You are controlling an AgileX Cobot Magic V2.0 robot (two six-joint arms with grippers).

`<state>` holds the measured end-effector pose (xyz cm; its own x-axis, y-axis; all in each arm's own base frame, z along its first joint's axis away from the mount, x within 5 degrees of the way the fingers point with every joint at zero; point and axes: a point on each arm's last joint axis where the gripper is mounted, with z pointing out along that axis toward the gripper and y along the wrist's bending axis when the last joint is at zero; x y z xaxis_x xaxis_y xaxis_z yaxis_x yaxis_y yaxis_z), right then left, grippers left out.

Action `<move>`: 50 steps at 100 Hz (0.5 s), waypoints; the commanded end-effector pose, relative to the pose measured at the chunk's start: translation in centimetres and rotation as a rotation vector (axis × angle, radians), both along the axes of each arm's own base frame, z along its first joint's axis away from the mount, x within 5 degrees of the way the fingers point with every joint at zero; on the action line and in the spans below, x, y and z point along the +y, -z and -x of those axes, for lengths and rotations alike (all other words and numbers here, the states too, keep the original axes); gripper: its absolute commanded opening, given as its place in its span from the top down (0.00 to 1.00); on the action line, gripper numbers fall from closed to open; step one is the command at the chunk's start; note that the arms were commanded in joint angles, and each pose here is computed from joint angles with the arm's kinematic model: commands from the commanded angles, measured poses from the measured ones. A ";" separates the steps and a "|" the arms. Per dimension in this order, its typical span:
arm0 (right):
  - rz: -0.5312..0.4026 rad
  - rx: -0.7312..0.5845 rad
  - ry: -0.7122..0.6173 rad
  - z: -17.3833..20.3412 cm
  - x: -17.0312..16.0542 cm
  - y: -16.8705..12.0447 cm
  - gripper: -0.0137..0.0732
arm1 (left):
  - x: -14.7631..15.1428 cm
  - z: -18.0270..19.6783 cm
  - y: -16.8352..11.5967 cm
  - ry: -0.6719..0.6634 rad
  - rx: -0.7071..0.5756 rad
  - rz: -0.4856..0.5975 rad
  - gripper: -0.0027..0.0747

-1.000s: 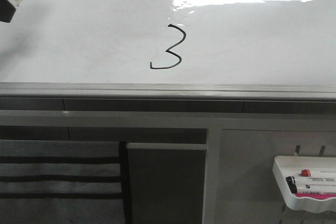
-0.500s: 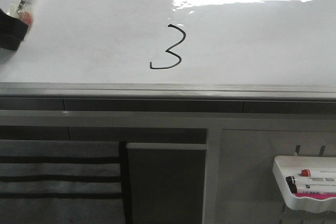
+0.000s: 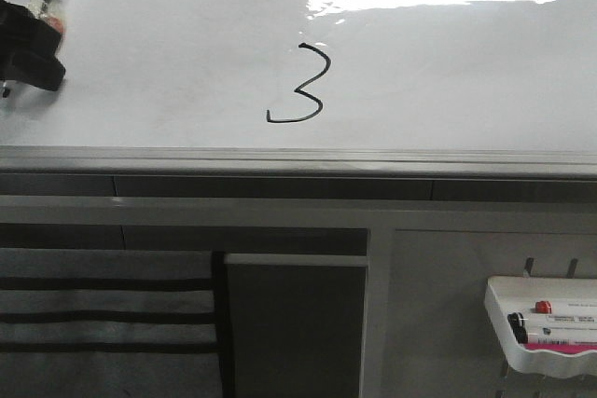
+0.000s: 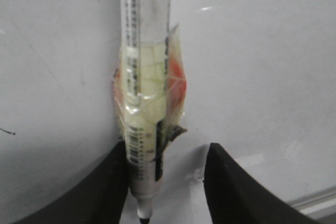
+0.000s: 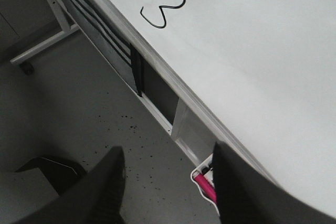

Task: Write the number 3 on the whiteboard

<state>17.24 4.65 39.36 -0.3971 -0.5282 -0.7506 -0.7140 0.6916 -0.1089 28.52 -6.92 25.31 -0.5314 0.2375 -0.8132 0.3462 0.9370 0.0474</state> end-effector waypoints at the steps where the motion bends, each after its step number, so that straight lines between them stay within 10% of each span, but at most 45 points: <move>1: -0.060 -0.024 0.098 0.5 -0.3 -1.2 0.46 | 0.2 0.6 -3.1 -0.005 -0.104 0.021 0.52; 31: -0.201 0.018 0.617 2.9 -3.7 0.3 0.46 | 3.4 6.0 -7.1 -0.016 -0.055 0.007 0.52; 50: -0.278 -0.067 0.694 4.5 -4.0 3.0 0.46 | 5.3 10.0 -8.9 -0.145 -0.061 -0.013 0.54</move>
